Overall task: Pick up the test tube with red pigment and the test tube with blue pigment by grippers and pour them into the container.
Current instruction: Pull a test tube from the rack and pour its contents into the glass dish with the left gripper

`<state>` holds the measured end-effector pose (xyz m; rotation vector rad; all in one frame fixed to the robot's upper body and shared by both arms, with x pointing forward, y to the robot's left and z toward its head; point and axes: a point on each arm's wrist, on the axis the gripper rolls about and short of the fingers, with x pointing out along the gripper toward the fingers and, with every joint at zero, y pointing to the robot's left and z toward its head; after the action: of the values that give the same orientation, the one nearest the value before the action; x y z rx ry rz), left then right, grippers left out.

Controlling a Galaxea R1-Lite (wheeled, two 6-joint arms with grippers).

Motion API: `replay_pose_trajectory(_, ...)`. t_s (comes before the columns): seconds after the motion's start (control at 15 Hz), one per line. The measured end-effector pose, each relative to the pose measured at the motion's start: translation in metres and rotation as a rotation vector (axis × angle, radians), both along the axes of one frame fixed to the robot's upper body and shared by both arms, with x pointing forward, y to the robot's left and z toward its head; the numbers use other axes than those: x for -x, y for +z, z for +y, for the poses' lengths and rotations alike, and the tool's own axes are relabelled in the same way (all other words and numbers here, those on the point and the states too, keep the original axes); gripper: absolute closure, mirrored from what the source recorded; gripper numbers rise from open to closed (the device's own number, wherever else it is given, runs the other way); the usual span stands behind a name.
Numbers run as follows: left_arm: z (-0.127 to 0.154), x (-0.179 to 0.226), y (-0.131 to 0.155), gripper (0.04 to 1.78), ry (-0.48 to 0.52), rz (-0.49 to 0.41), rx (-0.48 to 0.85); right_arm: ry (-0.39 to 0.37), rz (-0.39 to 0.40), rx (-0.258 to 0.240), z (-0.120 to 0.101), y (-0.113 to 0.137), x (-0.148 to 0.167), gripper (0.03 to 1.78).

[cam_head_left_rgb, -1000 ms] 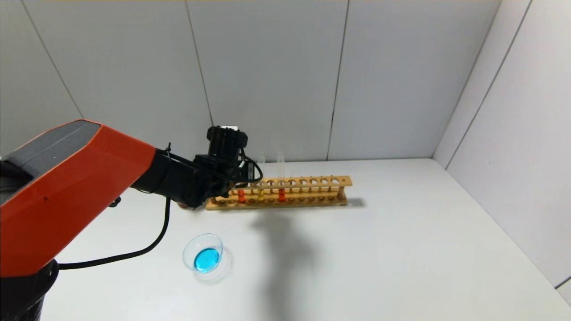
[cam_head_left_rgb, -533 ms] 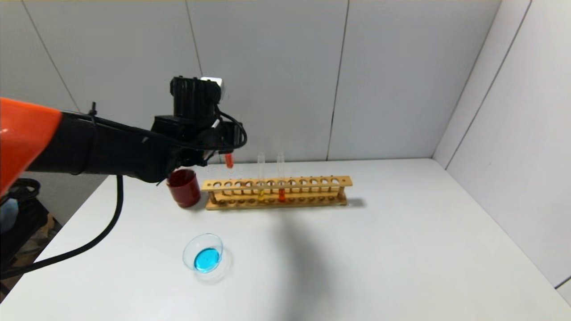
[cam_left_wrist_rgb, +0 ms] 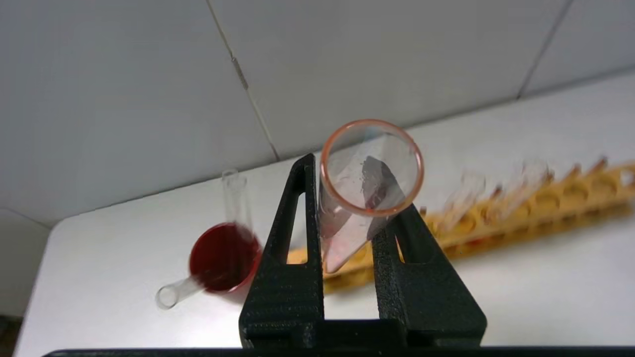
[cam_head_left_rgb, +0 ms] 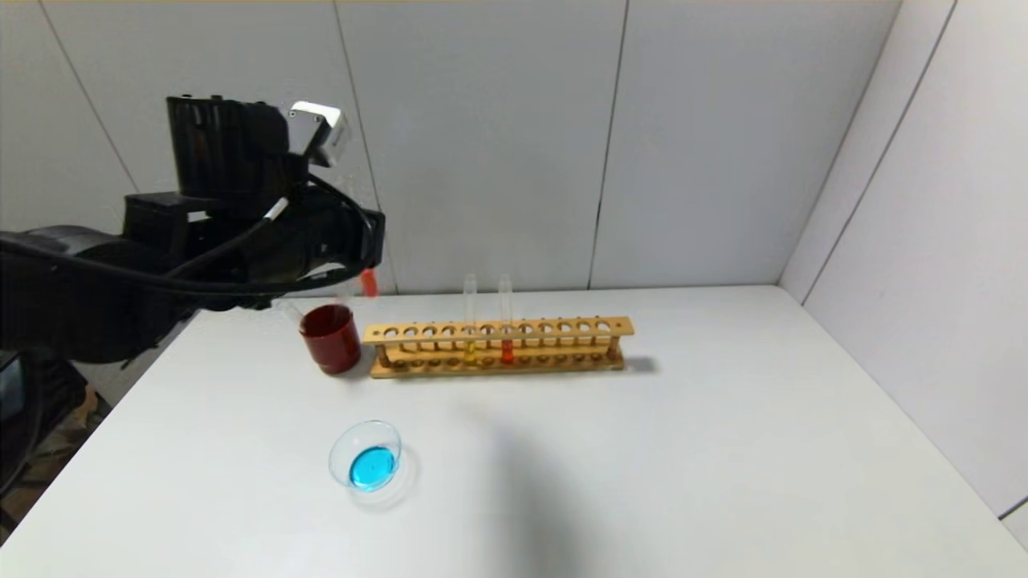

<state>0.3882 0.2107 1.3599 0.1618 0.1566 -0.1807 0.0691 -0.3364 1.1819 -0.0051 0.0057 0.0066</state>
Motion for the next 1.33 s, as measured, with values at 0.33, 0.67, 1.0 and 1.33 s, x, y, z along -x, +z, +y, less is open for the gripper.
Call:
replay_pose_trajectory(0.33, 0.053, 0.041, -0.007, 1.49, -0.344, -0.054, -0.267, 0.0, 0.0, 0.0, 0.0, 0.0, 0.0, 0.06)
replay_pose_trajectory(0.67, 0.086, 0.051, -0.017, 1.49, -0.543, -0.099, -0.653, 0.0, 0.0, 0.0, 0.0, 0.0, 0.0, 0.06)
replay_pose_trajectory(1.0, 0.088, 0.051, -0.026, 1.49, -0.639, -0.144, -0.936, 0.0, 0.0, 0.0, 0.0, 0.0, 0.0, 0.06)
replay_pose_trajectory(1.33, 0.087, 0.046, -0.034, 1.49, -0.701, -0.2, -1.101, 0.0, 0.0, 0.0, 0.0, 0.0, 0.0, 0.06)
